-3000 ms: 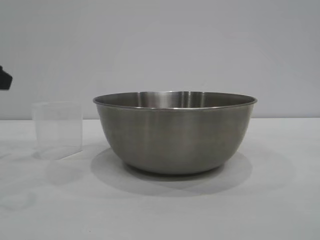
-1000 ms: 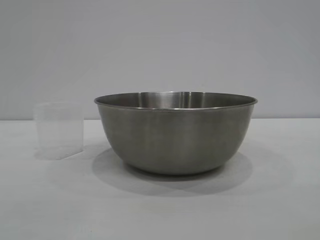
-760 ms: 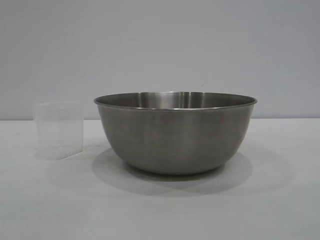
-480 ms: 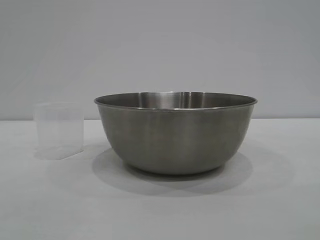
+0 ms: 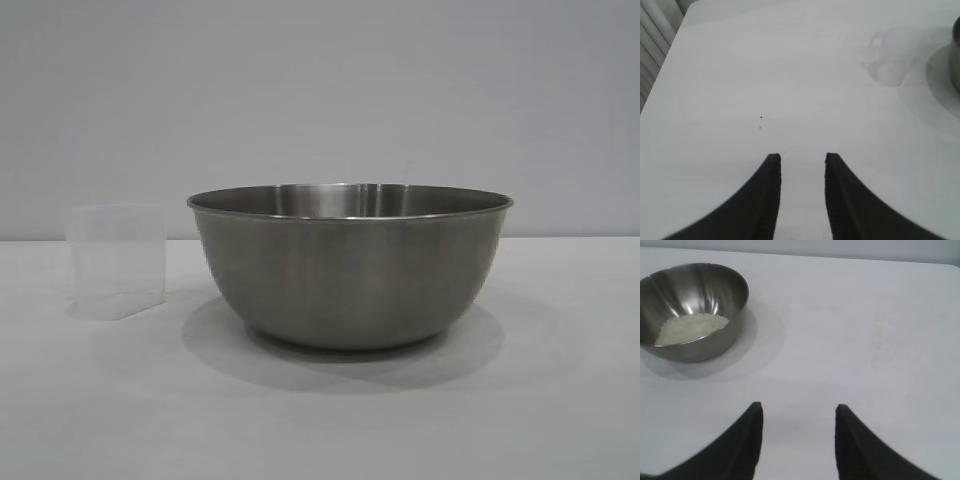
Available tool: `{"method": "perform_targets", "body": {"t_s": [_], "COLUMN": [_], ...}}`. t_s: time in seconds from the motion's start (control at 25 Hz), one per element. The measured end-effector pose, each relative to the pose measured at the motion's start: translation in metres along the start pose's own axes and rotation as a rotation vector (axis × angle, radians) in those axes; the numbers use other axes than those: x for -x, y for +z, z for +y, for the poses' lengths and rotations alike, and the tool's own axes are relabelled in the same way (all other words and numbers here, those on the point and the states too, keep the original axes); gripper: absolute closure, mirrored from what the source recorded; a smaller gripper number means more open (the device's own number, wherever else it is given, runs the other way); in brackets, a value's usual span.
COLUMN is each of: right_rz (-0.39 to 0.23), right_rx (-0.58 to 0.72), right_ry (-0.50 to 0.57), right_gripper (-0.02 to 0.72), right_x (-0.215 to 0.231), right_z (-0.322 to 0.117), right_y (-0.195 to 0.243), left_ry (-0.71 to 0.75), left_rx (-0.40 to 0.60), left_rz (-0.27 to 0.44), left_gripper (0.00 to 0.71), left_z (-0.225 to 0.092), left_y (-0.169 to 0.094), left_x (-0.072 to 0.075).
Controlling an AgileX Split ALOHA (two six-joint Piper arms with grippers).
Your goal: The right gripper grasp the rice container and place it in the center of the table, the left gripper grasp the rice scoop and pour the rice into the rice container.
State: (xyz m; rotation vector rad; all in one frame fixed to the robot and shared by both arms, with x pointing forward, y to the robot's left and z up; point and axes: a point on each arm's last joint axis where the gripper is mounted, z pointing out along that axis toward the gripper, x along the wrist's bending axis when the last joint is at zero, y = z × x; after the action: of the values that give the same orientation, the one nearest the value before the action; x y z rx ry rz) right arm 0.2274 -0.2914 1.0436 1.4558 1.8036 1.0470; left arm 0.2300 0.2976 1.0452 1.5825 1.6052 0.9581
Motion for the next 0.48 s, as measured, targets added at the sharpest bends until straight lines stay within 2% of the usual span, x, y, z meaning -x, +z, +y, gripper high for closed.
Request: {"method": "perform_targets", "body": {"t_s": [0.48], "right_rz": [0.000], "right_rx": [0.000], "right_ry": [0.000], "right_gripper": [0.376], "right_x": [0.0000], "right_z": [0.0000], "right_y": [0.0000], "left_ry": [0.003], "left_rx": [0.000], "left_rz": [-0.006], "left_gripper": [0.547], "left_z": [0.0000], "left_y": [0.0000], "left_x": [-0.0001]}}
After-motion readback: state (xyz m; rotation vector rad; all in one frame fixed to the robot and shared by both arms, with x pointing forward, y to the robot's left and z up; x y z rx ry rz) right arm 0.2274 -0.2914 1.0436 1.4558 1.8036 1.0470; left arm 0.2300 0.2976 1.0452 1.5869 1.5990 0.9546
